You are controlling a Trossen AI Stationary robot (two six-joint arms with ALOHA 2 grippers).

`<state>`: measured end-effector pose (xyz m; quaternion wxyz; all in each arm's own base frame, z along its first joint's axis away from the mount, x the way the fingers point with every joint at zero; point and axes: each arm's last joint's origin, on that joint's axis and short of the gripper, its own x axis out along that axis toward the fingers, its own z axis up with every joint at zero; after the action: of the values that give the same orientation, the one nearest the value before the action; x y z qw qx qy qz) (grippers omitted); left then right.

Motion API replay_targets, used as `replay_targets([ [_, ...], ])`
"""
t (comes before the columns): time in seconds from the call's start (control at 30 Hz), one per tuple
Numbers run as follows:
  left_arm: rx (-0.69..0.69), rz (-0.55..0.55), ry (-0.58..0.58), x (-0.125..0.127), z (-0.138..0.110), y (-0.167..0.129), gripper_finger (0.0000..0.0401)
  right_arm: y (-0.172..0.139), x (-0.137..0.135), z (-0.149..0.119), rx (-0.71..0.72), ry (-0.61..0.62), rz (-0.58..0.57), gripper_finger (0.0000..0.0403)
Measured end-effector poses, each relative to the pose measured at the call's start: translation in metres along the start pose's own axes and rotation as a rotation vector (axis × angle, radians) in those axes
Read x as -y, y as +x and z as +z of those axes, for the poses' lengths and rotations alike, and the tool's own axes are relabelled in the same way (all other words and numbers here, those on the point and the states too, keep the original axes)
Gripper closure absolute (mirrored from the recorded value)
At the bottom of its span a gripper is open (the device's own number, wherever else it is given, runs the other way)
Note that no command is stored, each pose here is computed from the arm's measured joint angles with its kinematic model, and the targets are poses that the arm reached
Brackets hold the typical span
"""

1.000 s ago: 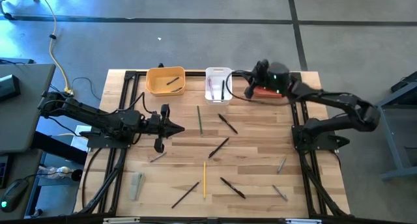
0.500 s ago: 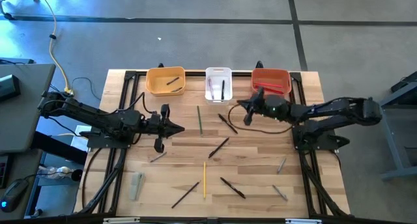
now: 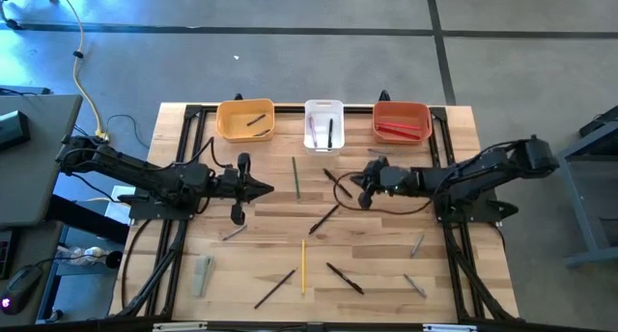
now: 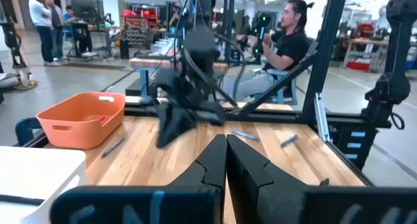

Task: Sort crayons/erasers/pens/pencils in bins
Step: Put the black pen into the white bin

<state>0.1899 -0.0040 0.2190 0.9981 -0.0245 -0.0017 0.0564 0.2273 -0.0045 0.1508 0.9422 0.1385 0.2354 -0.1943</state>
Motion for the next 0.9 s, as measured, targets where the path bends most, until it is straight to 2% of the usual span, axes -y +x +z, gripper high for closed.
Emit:
replay_targets([
  [0.07, 0.008, 0.000, -0.008, -0.001, -0.005, -0.002, 0.0401, 0.003, -0.006, -0.008, -0.030, 0.009, 0.010, 0.0353],
  [0.23, 0.014, 0.011, -0.037, -0.002, -0.016, -0.008, 0.0401, 0.012, -0.024, -0.020, -0.096, -0.024, -0.046, 0.0289],
  [0.4, 0.020, 0.017, -0.049, -0.003, -0.021, -0.010, 0.0401, 0.026, -0.037, -0.025, -0.145, -0.045, -0.108, 0.0255],
  [0.53, 0.027, 0.016, -0.053, -0.003, -0.021, -0.011, 0.0401, 0.037, -0.036, -0.030, -0.176, -0.037, -0.192, 0.0253],
  [0.9, 0.027, 0.016, -0.058, -0.003, -0.021, -0.011, 0.0401, 0.051, -0.031, -0.047, -0.232, -0.027, -0.249, 0.0287],
])
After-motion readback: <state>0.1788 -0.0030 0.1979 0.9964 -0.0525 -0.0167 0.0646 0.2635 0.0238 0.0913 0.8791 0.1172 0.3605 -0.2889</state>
